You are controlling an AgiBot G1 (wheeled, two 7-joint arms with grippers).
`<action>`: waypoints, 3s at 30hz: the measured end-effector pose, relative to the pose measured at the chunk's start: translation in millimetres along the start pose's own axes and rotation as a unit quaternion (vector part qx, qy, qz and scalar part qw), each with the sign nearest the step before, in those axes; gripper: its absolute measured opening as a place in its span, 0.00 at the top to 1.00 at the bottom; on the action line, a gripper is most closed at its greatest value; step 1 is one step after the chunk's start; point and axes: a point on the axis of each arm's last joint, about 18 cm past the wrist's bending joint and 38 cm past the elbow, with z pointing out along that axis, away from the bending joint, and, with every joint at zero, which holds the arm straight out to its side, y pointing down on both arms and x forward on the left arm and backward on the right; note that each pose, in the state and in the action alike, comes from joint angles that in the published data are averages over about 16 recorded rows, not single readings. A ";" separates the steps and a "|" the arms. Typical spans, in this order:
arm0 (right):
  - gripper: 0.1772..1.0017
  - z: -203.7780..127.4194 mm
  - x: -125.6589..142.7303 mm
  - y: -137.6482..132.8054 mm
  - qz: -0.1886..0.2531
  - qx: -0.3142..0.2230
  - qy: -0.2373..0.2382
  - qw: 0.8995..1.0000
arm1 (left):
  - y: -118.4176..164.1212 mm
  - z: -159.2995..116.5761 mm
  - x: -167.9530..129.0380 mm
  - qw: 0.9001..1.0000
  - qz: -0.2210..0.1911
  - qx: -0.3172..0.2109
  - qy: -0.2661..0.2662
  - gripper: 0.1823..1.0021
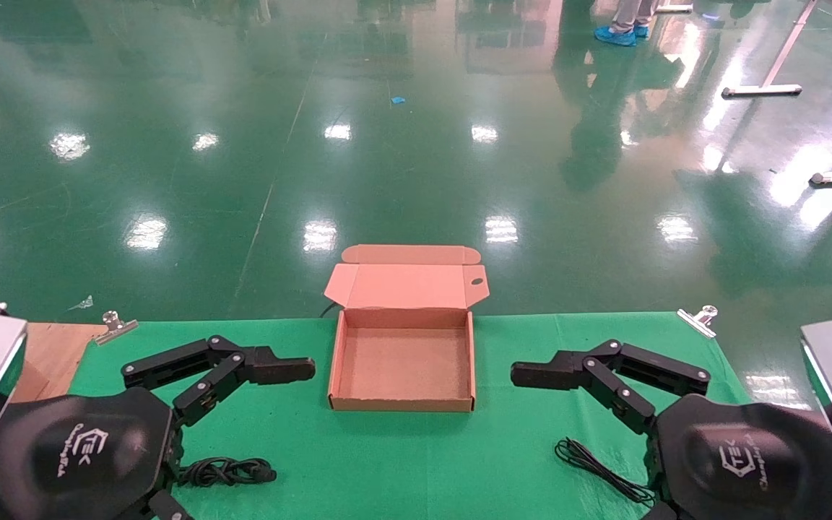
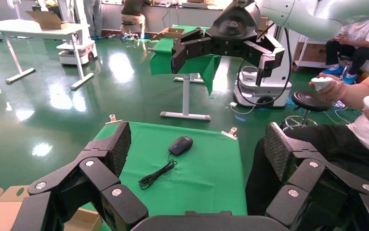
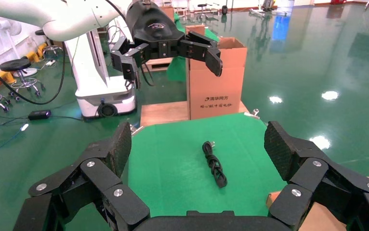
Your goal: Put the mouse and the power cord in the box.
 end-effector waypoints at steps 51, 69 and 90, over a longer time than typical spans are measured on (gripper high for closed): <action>0.00 29.9 165.1 230.4 -0.169 -0.550 0.055 0.816 | 240.7 -36.3 -148.7 0.829 0.104 -0.542 -0.096 0.00; 0.00 23.4 146.7 220.2 -0.120 -0.511 0.025 0.851 | 249.1 -38.4 -149.5 0.828 0.098 -0.539 -0.118 0.00; 0.00 14.6 138.4 241.4 -0.112 -0.525 0.034 0.843 | 258.1 -30.9 -141.5 0.835 0.089 -0.532 -0.111 0.00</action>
